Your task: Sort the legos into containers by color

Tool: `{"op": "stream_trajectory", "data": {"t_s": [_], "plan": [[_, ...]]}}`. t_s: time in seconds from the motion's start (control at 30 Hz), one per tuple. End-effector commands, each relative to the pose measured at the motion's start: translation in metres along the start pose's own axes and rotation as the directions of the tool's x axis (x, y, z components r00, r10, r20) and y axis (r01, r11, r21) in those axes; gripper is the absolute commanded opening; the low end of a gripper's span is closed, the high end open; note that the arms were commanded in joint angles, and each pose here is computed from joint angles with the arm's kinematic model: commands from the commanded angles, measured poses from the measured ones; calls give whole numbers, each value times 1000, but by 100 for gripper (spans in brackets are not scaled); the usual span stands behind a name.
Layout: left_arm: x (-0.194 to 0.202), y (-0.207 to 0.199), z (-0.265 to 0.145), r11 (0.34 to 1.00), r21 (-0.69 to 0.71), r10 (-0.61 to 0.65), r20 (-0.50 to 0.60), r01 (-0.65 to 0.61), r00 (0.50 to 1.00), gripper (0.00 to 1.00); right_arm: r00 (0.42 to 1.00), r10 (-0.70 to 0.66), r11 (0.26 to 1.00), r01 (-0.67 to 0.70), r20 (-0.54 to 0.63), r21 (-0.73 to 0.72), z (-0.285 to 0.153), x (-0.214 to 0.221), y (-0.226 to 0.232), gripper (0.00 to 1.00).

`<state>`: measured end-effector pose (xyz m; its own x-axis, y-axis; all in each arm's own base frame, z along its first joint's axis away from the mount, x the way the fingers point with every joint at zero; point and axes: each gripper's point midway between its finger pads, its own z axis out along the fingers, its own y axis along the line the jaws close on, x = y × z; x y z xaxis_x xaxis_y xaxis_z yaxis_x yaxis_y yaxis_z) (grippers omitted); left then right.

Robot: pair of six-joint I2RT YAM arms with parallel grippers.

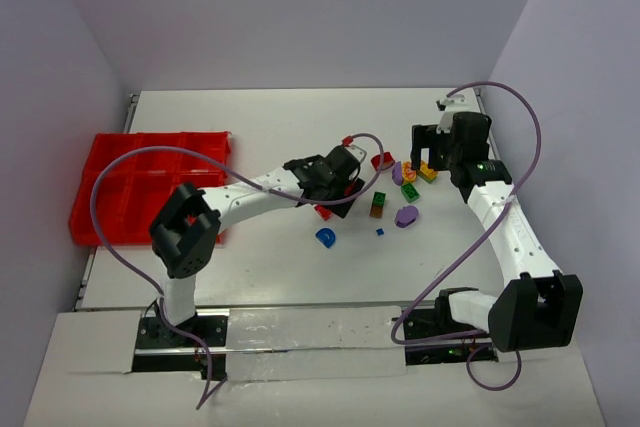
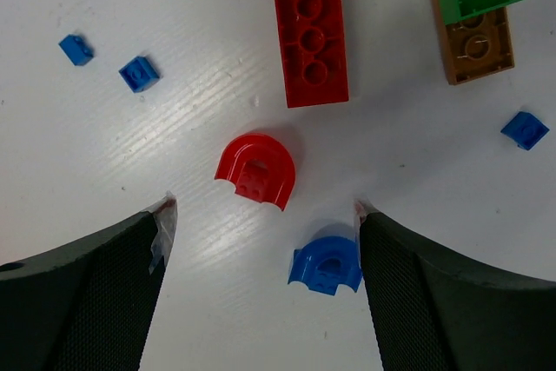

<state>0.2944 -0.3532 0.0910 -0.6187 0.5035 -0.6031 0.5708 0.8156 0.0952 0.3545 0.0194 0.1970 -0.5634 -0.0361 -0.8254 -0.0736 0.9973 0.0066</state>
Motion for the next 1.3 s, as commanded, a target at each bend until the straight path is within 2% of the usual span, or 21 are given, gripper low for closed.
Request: {"op": "stream_trajectory", "data": {"t_s": [0.0, 0.27, 0.63, 0.8, 1.0, 1.27], "plan": [[-29, -15, -6, 995, 40, -94, 21, 93, 995, 89, 999, 10, 1000, -10, 31, 8, -8, -6, -3, 100], [-44, -34, 16, 989, 90, -122, 24, 119, 992, 85, 999, 13, 1000, -14, 29, 6, -7, -4, -3, 100], [-40, -34, 50, 992, 52, -119, 6, 118, 993, 83, 1000, 13, 1000, -13, 27, 4, -7, -3, -3, 100], [-40, -31, 66, 992, 39, -121, -9, 122, 993, 76, 1000, 14, 1000, -14, 26, 4, -6, -2, -3, 100], [-58, -23, 74, 989, 60, -137, 26, 135, 990, 73, 1000, 12, 1000, -12, 18, 3, -5, 0, -3, 100], [-59, -18, 86, 989, 74, -130, 2, 130, 992, 59, 1000, 13, 1000, -13, 6, 0, -1, 0, -3, 100]]}}
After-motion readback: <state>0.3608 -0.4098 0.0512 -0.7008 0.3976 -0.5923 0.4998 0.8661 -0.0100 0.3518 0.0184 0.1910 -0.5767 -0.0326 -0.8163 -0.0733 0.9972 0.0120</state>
